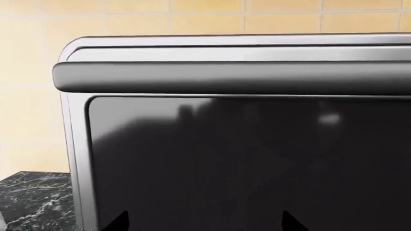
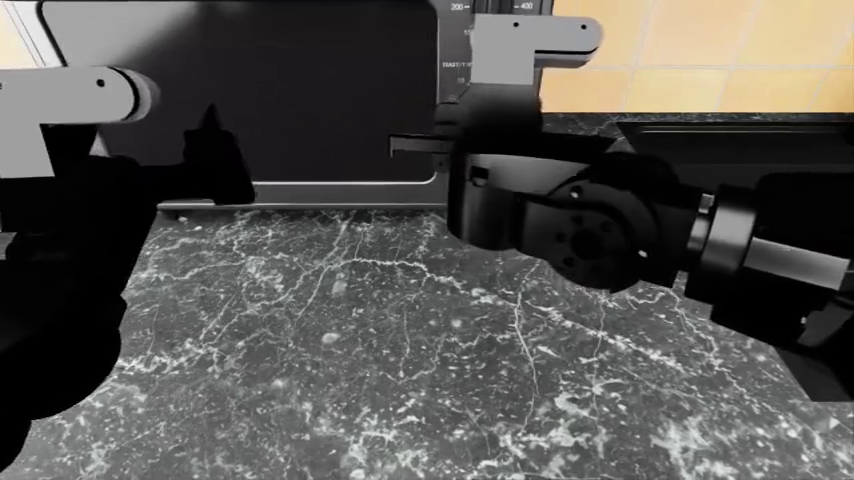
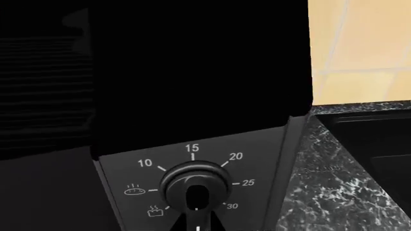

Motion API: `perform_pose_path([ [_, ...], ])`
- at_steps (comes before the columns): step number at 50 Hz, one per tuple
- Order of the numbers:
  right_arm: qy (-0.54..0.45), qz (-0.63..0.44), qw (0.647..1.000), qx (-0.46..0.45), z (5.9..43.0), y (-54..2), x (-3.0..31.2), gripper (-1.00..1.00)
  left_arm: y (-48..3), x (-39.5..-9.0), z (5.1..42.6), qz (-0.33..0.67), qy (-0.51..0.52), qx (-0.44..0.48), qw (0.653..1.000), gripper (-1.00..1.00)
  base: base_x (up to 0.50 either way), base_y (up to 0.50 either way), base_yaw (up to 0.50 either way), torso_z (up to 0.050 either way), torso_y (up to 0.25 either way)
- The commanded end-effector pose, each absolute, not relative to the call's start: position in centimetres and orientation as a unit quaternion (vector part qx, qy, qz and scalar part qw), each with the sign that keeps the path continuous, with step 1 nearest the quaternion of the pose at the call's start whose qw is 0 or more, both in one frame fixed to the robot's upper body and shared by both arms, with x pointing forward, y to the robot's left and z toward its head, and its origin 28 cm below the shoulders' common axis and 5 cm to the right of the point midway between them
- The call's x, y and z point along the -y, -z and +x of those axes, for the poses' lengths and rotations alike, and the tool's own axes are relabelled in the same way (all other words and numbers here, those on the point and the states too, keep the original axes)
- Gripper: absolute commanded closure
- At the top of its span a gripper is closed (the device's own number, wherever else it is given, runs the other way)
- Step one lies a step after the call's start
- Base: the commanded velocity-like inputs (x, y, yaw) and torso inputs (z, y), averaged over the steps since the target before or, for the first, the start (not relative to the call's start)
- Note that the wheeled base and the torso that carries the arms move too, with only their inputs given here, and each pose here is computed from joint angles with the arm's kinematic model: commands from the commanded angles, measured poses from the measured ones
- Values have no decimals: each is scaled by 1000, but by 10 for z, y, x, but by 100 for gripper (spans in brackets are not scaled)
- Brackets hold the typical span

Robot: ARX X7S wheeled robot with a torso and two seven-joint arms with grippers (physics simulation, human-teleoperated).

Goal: Turn on the toaster oven by setting the timer.

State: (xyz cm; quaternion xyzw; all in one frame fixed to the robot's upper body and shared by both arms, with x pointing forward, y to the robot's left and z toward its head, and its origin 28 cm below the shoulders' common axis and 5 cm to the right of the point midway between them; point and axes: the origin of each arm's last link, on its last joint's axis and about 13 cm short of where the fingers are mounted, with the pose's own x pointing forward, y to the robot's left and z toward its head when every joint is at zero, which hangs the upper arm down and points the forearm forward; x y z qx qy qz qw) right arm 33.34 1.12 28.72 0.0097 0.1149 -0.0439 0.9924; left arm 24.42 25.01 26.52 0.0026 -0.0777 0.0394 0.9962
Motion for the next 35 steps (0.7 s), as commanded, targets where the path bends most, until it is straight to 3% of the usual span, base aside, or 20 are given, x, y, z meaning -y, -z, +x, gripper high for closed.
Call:
perform_pose_path([
  [1,56,40,993,-98,340,-301,-4,100,-267,-253,235,3,-39,76,996,-100,0,0,0,0,0],
  [35,36,177,967,-178,350,-310,1,100,-265,-250,241,3,-37,75,996,-100,4,0,1,0,0],
])
